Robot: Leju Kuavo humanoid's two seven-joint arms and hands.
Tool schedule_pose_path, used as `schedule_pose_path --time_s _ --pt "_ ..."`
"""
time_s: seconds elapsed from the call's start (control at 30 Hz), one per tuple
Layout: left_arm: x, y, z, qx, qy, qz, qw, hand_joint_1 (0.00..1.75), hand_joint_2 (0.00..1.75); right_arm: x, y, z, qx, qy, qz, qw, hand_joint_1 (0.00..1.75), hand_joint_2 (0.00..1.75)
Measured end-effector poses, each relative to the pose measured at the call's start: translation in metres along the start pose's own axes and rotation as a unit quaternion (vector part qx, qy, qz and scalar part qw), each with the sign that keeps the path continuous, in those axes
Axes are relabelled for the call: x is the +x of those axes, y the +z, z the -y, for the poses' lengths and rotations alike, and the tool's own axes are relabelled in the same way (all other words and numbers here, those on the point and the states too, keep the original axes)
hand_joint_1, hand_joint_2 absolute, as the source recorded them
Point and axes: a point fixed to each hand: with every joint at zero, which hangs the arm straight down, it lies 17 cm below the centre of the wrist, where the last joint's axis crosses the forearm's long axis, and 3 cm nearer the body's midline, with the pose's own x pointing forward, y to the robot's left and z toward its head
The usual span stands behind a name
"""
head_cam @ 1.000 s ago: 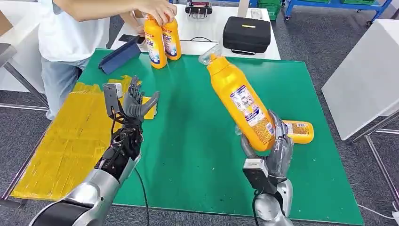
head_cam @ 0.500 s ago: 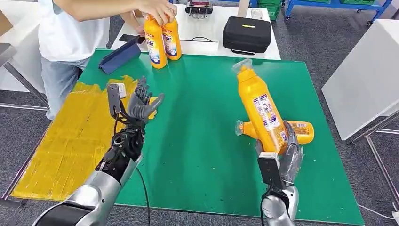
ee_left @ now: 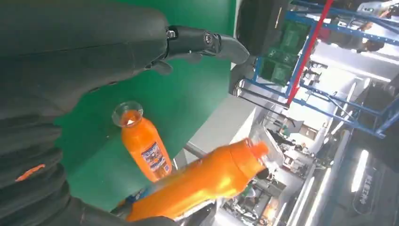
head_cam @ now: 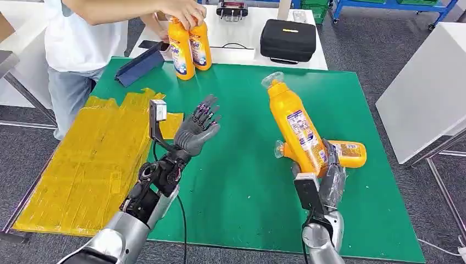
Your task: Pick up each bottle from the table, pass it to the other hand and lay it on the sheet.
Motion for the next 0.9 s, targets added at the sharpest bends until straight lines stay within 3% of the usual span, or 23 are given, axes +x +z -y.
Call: schedule_pose_path --time_s 0.47,0.9 --pt "-0.025 0.008 0.036 -0.052 -0.027 -0.037 0.998 0.0 1.75 0.007 0.004 -0.014 0.018 -0.004 0.014 1.0 1.75 1.75" --pt "-0.036 -0.002 0.055 -0.064 -0.082 -0.039 0.994 0.0 1.75 0.075 -0.017 -0.058 0.066 -0.036 0.09 0.993 1.75 1.75"
